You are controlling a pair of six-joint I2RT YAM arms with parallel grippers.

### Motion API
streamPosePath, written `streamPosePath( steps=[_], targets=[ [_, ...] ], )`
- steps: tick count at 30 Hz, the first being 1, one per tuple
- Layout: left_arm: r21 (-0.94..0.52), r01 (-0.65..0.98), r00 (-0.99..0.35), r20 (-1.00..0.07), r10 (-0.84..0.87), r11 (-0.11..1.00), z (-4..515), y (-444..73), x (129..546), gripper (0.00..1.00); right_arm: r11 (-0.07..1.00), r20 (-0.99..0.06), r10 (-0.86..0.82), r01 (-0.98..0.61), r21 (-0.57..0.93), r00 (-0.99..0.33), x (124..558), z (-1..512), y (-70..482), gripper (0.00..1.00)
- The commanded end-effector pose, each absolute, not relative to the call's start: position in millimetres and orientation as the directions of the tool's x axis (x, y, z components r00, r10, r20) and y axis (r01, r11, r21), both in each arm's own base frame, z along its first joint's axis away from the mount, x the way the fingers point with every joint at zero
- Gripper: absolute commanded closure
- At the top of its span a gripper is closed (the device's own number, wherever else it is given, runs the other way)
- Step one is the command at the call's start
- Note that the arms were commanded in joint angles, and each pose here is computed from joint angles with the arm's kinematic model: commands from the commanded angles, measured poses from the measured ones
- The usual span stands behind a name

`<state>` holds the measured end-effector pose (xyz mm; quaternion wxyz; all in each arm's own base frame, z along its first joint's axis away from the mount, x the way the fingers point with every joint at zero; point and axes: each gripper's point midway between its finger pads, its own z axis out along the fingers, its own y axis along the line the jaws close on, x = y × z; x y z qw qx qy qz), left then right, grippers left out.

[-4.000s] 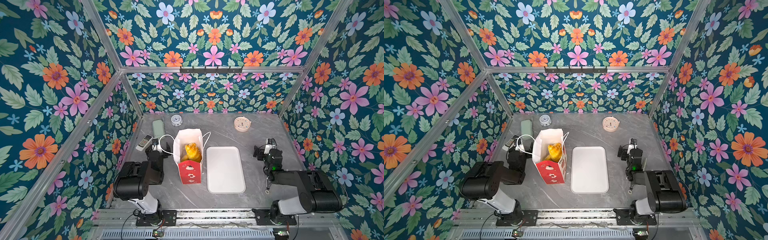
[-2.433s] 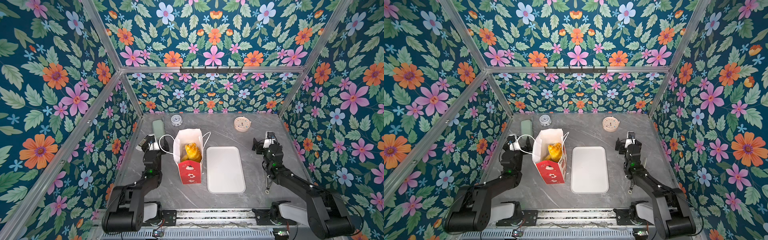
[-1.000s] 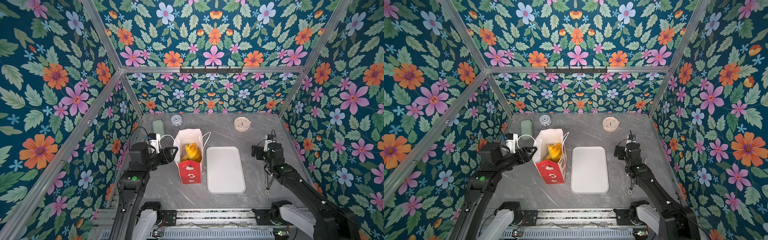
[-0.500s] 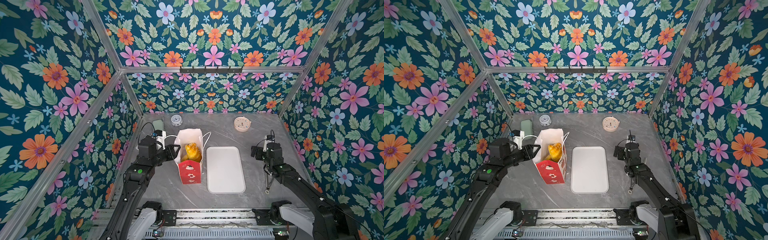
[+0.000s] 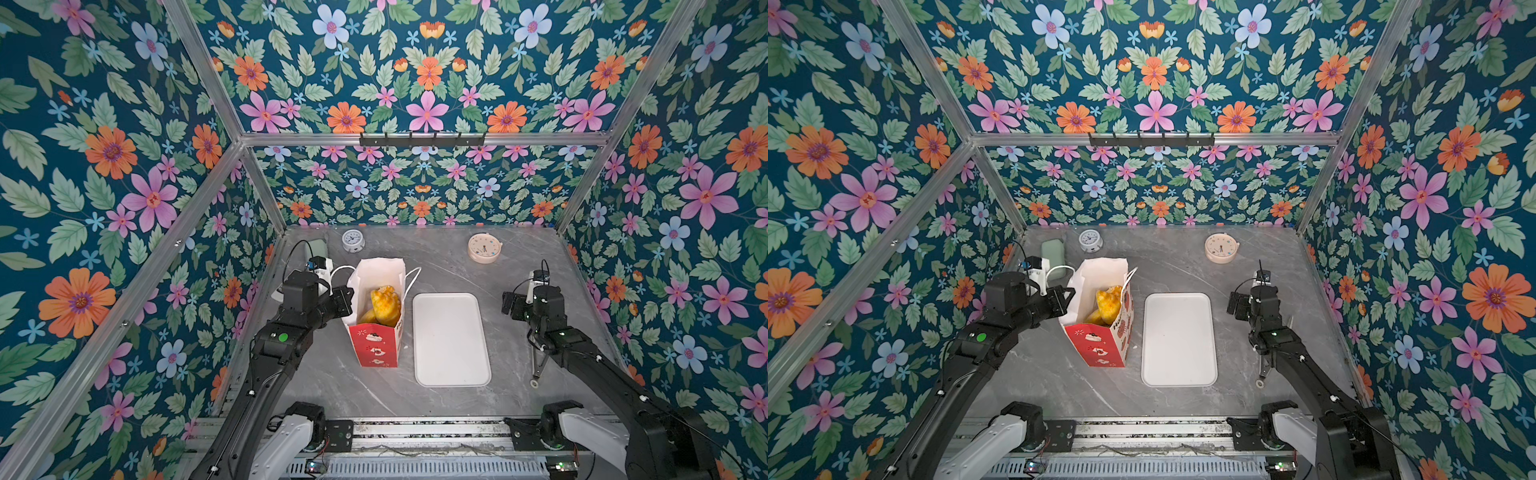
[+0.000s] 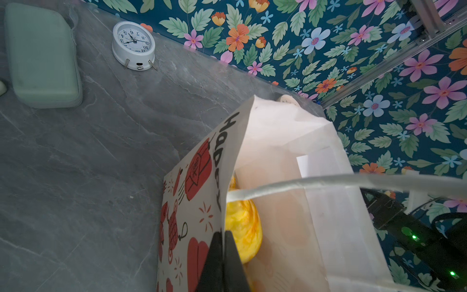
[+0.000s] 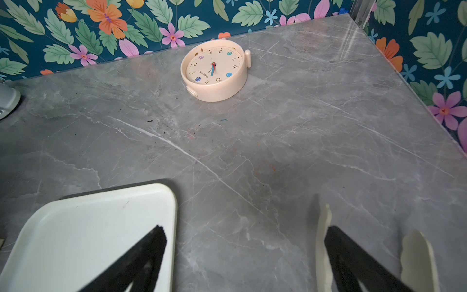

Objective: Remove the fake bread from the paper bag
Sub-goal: 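Grasp the paper bag's rim with the left gripper and tilt it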

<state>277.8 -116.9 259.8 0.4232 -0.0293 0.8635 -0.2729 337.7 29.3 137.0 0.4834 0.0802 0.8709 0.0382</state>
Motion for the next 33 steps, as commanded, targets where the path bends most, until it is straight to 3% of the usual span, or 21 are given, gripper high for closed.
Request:
streamPosePath(
  steps=[1, 8, 14, 25, 33],
  targets=[
    [-0.494, 0.202, -0.577, -0.757, -0.305, 0.846, 280.5, -116.5, 289.0, 1.00, 0.983, -0.848, 0.182, 0.110, 0.146, -0.499, 339.1, 142.2, 27.6, 0.01],
    [-0.459, 0.254, -0.536, -0.800, -0.271, 0.851, 305.8, -124.9, 316.0, 1.00, 0.983, -0.845, 0.183, 0.117, 0.144, -0.503, 336.9, 141.3, 26.3, 0.01],
    [-0.332, 0.322, -0.508, -0.851, -0.134, 0.887, 329.2, -132.1, 345.6, 1.00, 0.983, -0.844, 0.181, 0.121, 0.139, -0.504, 336.4, 142.0, 25.3, 0.01],
    [-0.142, 0.406, -0.538, -0.836, 0.110, 0.903, 309.3, -143.3, 395.1, 1.00, 0.983, -0.844, 0.183, 0.119, 0.142, -0.505, 333.6, 142.0, 25.6, 0.01],
    [-0.065, 0.359, -0.548, -0.822, 0.154, 0.931, 303.4, -127.9, 404.4, 1.00, 0.982, -0.842, 0.185, 0.121, 0.143, -0.506, 333.7, 141.2, 25.3, 0.01]
  ],
)
